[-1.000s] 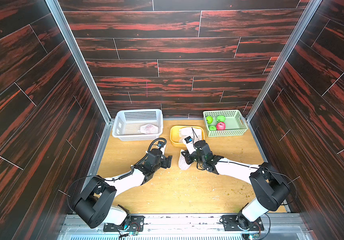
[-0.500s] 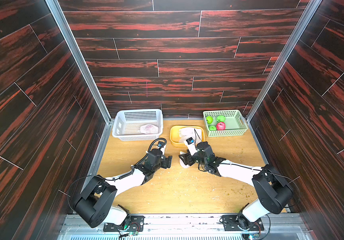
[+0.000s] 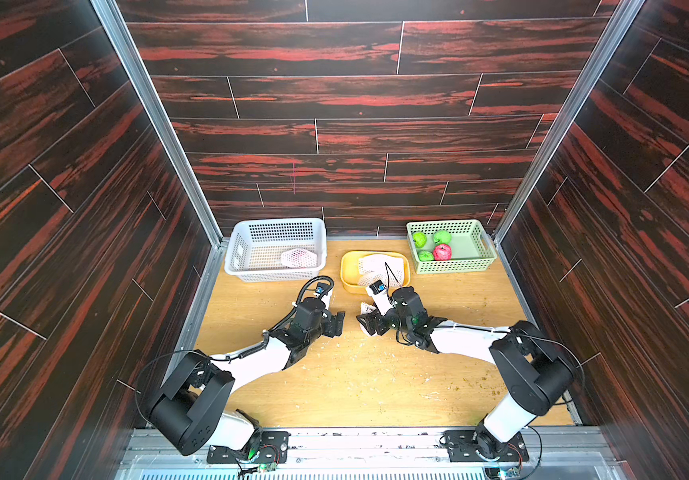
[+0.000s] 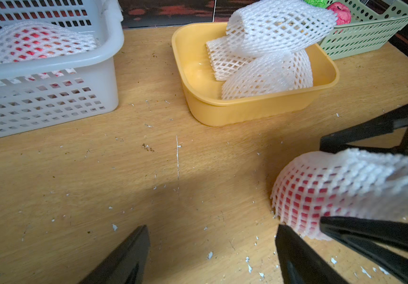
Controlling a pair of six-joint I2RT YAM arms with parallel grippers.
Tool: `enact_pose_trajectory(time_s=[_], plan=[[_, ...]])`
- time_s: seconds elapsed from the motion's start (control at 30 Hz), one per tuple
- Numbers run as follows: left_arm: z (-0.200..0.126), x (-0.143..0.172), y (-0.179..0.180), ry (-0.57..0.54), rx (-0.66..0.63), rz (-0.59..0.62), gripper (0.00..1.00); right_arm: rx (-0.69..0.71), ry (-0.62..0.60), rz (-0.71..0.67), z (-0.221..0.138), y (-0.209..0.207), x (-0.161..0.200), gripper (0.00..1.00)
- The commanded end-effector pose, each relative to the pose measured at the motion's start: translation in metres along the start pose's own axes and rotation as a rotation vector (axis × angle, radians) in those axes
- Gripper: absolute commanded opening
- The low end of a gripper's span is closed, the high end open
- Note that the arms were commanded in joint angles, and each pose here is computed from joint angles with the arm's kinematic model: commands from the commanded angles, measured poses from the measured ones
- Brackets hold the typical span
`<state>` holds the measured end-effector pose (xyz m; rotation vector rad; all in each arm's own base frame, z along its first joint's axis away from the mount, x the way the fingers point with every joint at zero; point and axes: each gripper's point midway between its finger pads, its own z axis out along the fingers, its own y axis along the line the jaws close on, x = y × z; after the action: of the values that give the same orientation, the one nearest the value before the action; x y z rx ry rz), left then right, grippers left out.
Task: Remove foam nets from apples
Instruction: Remove the foam net from the apple.
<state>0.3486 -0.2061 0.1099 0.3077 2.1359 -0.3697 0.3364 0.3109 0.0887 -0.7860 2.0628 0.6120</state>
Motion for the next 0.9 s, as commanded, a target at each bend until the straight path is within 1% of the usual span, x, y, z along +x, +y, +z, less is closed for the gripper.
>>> enact_pose_trajectory(time_s=[0.0,0.07,0.13,0.27,0.3,0.37,0.5,0.63,0.7,0.8,0.87], plan=[[-0.001,-0.007,-0.001,-0.021,0.006,-0.008,0.85,0.005,0.010,-0.009,0.008,-0.002,0.006,0.73],[0.000,-0.006,-0.001,-0.016,0.003,-0.006,0.85,0.002,0.005,-0.006,0.009,-0.002,0.005,0.65],[0.000,-0.007,0.000,-0.017,-0.001,-0.006,0.85,-0.003,0.002,-0.006,0.008,-0.001,0.003,0.59],[-0.001,-0.006,0.000,-0.016,-0.002,-0.004,0.85,-0.024,-0.004,-0.003,0.005,0.003,-0.002,0.40],[-0.002,-0.006,0.001,-0.017,-0.007,-0.002,0.85,-0.030,-0.010,-0.003,0.004,0.005,-0.005,0.37],[-0.002,-0.007,0.002,-0.019,-0.012,0.000,0.85,-0.035,-0.019,-0.004,0.001,0.006,-0.009,0.33],[-0.002,-0.009,0.001,-0.022,-0.011,0.003,0.85,-0.047,-0.023,-0.009,-0.005,0.010,-0.017,0.29],[-0.002,-0.010,0.002,-0.024,-0.013,0.005,0.85,-0.047,-0.049,-0.019,-0.015,0.012,-0.027,0.16],[-0.003,-0.011,0.002,-0.028,-0.016,0.005,0.85,-0.047,-0.063,-0.025,-0.020,0.013,-0.032,0.14],[-0.004,-0.011,0.003,-0.031,-0.019,0.004,0.85,-0.058,-0.067,-0.030,-0.025,0.016,-0.036,0.05],[-0.005,-0.012,0.003,-0.034,-0.021,0.004,0.85,-0.064,-0.074,-0.029,-0.028,0.017,-0.040,0.04]])
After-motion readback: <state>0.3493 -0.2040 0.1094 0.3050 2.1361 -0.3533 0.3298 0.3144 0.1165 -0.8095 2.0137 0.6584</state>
